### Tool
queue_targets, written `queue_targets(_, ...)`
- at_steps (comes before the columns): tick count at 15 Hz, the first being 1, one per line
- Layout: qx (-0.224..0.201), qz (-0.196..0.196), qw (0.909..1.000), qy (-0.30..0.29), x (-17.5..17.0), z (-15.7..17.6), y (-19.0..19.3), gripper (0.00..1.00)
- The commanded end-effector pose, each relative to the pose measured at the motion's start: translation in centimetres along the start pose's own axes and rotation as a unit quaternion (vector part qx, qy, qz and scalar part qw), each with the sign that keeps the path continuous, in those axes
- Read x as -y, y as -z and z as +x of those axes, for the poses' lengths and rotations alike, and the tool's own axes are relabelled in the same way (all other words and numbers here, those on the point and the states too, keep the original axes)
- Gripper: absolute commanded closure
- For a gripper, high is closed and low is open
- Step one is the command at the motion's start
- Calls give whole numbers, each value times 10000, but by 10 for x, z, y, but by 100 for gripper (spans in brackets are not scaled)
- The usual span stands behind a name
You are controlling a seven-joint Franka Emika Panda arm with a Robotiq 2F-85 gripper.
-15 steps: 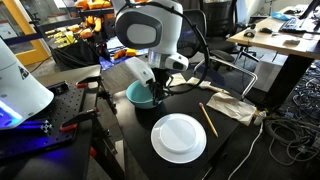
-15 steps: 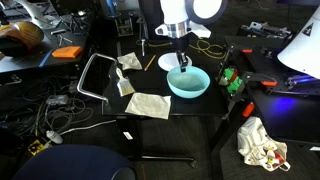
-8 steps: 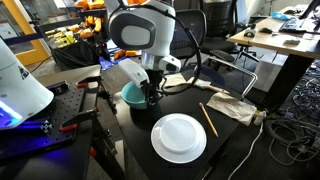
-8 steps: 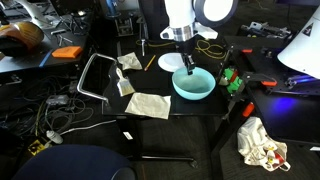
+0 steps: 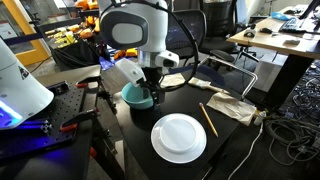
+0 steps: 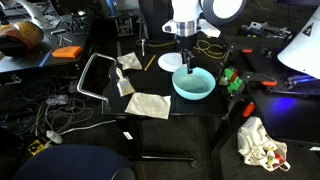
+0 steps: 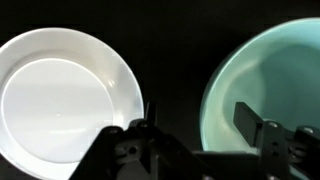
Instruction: Move the bowl forward
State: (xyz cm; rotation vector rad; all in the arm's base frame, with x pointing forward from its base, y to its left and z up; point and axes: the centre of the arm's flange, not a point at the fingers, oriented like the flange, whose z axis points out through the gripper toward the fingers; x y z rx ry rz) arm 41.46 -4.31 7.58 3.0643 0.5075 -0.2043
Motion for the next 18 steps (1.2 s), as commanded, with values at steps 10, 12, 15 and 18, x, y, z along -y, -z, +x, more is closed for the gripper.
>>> queue_targets(10, -1297, -126, 9902, -504, 1, -25, 100, 0)
queue_targets(12, -1399, -98, 9884, -577, 4, -20, 107, 0)
queue_targets(15, -1191, -121, 9915, -516, 3, -10, 94, 0)
queue_targets(18, -1158, -109, 9918, -526, 3, -11, 91, 0)
